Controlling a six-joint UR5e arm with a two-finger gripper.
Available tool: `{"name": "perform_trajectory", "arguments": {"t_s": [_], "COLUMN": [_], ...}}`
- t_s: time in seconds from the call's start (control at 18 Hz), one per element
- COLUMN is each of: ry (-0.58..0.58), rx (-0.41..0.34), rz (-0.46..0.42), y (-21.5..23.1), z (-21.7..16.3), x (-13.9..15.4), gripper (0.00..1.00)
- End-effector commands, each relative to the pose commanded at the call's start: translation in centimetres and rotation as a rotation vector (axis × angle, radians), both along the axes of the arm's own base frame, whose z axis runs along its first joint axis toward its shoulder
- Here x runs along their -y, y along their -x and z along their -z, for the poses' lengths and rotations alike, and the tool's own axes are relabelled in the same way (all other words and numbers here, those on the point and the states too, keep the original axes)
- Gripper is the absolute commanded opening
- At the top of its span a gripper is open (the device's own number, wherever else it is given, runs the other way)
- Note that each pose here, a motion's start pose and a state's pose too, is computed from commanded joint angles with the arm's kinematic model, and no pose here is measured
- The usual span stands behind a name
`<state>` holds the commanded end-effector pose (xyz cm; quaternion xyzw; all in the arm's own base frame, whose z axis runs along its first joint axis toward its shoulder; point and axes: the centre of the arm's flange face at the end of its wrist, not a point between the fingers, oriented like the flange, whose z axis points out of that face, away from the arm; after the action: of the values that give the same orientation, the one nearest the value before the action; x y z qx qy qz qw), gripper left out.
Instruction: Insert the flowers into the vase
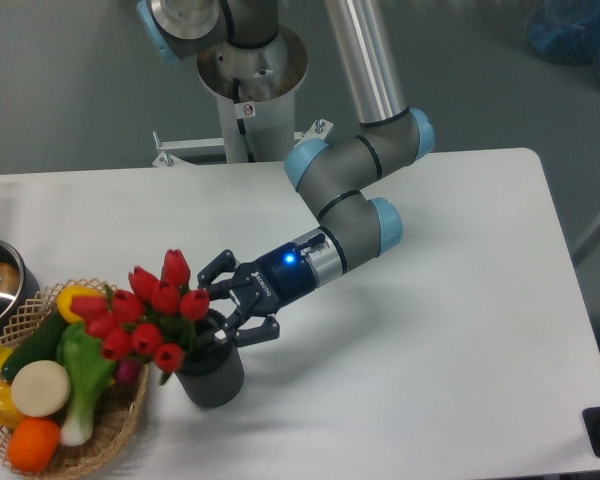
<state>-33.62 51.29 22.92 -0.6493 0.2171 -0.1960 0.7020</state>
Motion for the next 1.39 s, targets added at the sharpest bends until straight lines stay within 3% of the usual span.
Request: {"name": "perform_trajectory", "arguments": {"t_s": [0.33,0.44,0.61,0.83,1.22,1.39], "ry": [0.002,0.000,0.004,0.012,0.133,0.256], "rx": [0.000,-0.003,-0.014,-0.046,-0.278,-0.462], "rz": [-0.004,-0.011,-0.040,-0.073,-0.189,-0.276], "y": [0.2,0.5,1.7,2.5,6.3,8.4], "z": [0.1,-0.1,-1.2,-2.6,-9.4,-14.0], "x": [0.2,0.4,1.7,3.5,8.5,11.6], "gripper": [0.70,0.78,0.99,1.00,1.00,1.00]}}
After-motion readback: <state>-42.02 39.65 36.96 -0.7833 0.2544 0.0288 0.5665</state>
